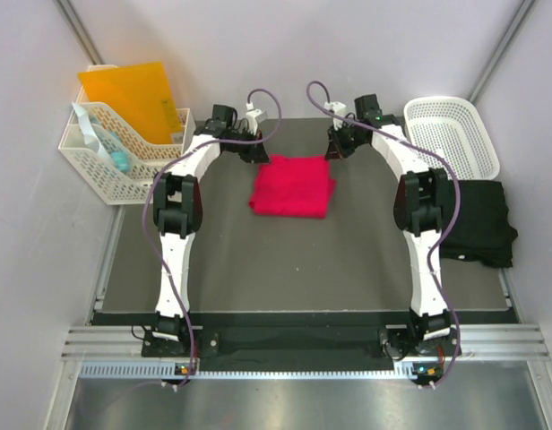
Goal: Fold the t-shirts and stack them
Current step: Neatly place the folded tshirt to the corner
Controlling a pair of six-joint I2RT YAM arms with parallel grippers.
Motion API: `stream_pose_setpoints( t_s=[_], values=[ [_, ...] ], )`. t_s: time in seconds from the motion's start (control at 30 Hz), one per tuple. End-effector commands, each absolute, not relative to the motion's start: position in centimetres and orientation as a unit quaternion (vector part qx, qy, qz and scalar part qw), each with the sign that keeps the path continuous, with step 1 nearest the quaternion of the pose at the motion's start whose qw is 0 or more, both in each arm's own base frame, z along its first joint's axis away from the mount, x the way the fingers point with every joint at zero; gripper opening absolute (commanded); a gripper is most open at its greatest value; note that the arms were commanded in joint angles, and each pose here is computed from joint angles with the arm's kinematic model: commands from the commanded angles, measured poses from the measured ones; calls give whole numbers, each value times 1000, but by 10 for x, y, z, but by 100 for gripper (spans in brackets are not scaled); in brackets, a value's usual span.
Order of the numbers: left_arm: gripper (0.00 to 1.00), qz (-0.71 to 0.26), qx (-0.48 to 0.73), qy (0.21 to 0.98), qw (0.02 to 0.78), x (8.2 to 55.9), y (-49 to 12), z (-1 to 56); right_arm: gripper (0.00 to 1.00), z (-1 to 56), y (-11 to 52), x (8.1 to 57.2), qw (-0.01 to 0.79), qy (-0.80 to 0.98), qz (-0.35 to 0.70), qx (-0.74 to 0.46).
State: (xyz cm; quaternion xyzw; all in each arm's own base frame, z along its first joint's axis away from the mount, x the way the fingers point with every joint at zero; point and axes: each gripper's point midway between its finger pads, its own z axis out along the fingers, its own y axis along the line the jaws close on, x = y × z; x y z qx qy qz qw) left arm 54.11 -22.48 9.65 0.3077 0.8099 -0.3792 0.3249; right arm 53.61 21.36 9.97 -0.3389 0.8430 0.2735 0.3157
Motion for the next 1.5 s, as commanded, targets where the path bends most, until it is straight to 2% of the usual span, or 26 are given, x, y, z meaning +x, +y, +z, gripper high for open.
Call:
stream_pose_setpoints(
  t_s=[0.0,0.6,0.7,0.73,0.77,0.83,0.87,0.93,1.1,1.47],
  values=[
    [0,-363,328,789,371,548,-219,136,0,110,222,551,347,827,251,-364],
    [0,-323,311,805,389,566,-196,116,1,89,230,552,339,835,217,-375],
    [0,-322,309,807,388,567,-194,113,12,87,232,554,343,834,205,-381],
    [0,-322,307,808,385,567,-194,110,29,85,234,555,343,833,201,-384],
    [1,-320,308,808,386,567,-194,110,40,85,234,555,343,834,196,-385],
    [11,-317,306,813,381,567,-191,106,61,83,237,553,341,834,190,-391],
    [17,-315,306,814,380,567,-191,105,66,81,235,553,339,836,183,-391],
    [29,-315,304,816,378,566,-187,105,71,91,234,552,347,834,177,-391],
    [39,-302,291,815,400,569,-170,112,78,108,223,545,355,832,149,-399],
    [40,-257,252,804,474,576,-136,148,82,166,204,532,389,814,80,-423]
  ],
)
